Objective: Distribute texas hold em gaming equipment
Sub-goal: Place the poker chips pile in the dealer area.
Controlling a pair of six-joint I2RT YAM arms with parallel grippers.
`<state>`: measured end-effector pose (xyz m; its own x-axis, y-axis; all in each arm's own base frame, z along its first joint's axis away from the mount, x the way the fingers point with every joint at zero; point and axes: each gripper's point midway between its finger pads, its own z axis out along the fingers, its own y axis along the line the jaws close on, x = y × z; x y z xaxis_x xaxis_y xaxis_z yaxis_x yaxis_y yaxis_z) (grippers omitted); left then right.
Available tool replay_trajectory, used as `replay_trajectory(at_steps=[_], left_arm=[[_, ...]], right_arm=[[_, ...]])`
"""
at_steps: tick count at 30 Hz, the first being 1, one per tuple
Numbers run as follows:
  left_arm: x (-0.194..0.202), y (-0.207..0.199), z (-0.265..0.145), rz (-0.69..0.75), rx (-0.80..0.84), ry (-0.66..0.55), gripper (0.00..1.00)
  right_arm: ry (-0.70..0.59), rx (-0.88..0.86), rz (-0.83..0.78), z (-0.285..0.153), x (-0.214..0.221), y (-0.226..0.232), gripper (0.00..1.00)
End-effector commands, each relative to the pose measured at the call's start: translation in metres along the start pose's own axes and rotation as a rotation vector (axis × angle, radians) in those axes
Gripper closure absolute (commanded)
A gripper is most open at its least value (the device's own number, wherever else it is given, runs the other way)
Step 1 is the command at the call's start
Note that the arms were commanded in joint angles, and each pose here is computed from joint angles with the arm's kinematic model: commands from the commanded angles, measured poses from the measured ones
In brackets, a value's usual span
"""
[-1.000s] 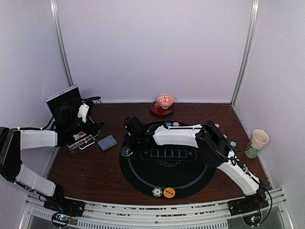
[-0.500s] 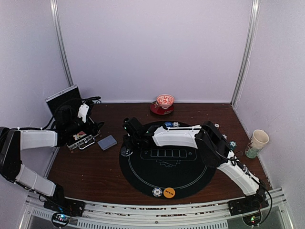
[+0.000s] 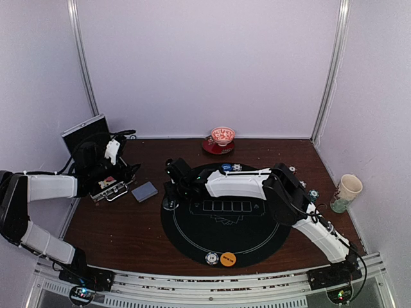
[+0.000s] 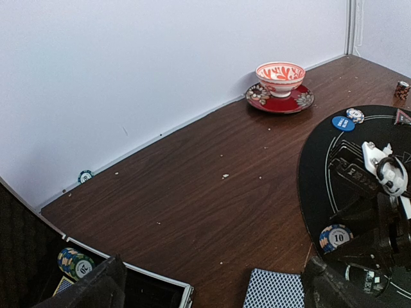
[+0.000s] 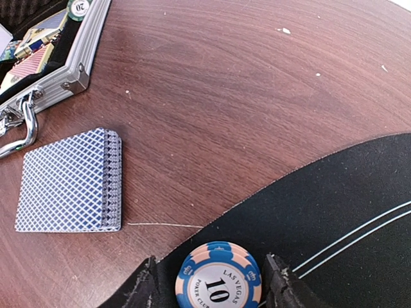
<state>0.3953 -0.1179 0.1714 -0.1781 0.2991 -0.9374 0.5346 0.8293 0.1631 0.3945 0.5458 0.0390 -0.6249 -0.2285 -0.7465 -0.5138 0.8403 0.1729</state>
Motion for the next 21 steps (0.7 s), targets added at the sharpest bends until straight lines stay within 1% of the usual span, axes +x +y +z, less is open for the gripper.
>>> replay_trajectory(at_steps=[1,5,9,11,17,19,21], left_arm=[[-0.016,0.004,0.003,0.019,-0.005,-0.042,0.02],[-0.015,0.005,0.003,0.018,-0.006,-0.04,0.02],[-0.015,0.005,0.003,0.019,-0.005,-0.039,0.02],[-0.016,0.005,0.002,0.02,-0.005,-0.042,0.02],[-0.018,0.004,0.001,0.02,-0.003,-0.045,0.02],[-0.017,0.004,0.001,0.018,-0.002,-0.044,0.02],[-0.018,0.004,0.0,0.019,-0.004,-0.047,0.02]], right_arm=[[0.035,0.013,-0.015,0.007,0.017,-0.001,0.42],[0.014,0.025,-0.017,-0.004,0.003,-0.001,0.37],[-0.017,0.045,-0.015,-0.029,-0.019,-0.005,0.28],[-0.047,0.062,-0.005,-0.051,-0.037,-0.01,0.21],[-0.075,0.142,0.024,-0.115,-0.056,-0.048,0.01],[-0.079,0.171,0.034,-0.137,-0.058,-0.064,0.0],[-0.066,0.216,0.037,-0.157,-0.051,-0.086,0.0]])
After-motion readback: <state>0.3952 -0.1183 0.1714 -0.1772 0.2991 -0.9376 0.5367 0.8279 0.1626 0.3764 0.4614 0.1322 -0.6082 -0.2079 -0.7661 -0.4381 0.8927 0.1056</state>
